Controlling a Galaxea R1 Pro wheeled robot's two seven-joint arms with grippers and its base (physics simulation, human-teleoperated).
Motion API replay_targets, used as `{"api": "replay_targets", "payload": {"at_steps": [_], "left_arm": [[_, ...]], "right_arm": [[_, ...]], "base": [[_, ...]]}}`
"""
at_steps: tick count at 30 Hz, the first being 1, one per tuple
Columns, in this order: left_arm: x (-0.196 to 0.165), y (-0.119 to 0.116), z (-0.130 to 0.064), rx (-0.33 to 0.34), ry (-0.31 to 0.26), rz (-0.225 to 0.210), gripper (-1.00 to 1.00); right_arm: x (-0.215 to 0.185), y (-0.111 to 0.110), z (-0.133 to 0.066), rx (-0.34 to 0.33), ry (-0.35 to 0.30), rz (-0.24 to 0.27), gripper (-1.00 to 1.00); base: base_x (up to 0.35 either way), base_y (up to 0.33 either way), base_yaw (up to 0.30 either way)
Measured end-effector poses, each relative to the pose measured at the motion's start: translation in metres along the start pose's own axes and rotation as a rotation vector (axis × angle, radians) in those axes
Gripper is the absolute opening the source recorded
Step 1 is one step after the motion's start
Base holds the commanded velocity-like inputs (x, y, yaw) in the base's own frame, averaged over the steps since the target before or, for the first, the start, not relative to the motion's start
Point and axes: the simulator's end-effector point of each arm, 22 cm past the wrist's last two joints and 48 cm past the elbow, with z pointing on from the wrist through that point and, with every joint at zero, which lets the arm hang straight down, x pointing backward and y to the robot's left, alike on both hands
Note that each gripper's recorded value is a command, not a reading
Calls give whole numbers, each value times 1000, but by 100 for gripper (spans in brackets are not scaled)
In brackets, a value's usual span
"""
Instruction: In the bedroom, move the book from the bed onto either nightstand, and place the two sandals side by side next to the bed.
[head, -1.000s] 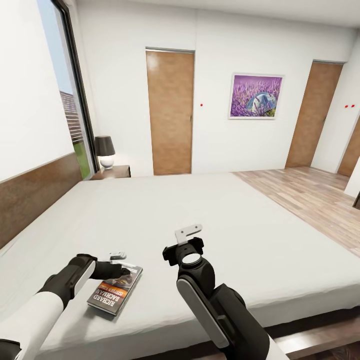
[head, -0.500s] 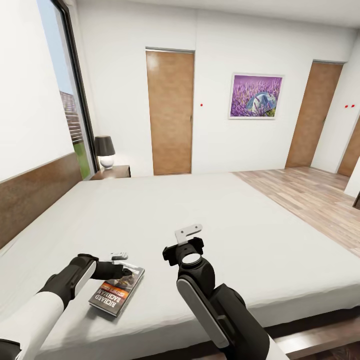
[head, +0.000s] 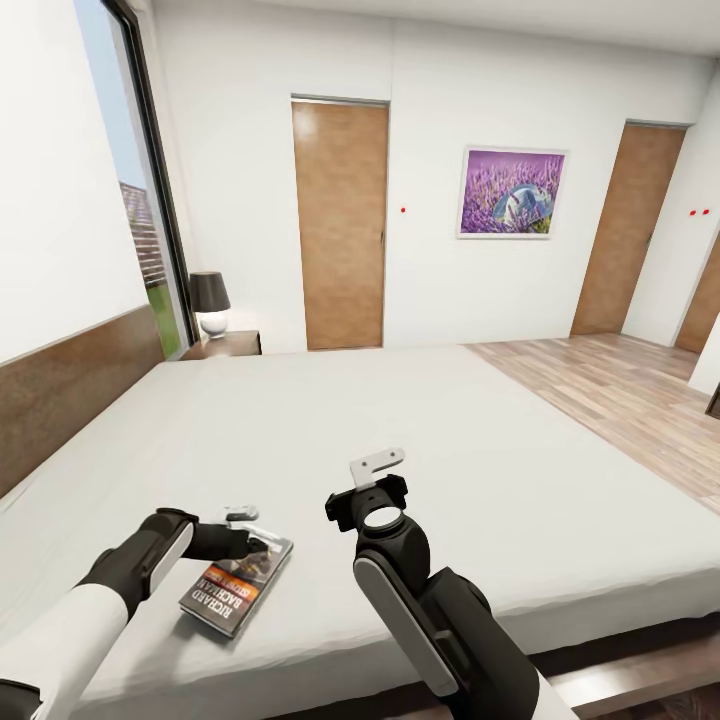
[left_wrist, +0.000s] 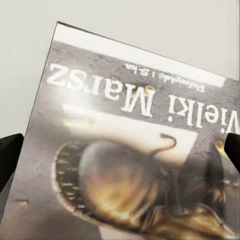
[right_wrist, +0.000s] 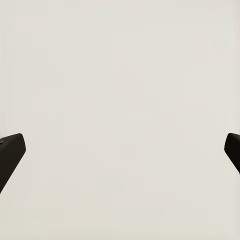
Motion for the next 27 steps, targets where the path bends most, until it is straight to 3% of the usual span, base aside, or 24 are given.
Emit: {"api": "replay_targets", "payload": {"at_steps": [27], "left_arm": [[0,-13,3,50,-12,25,100]], "right_arm": [[1,0,0,-1,2,0,100]], "base": [[0,0,0]]}}
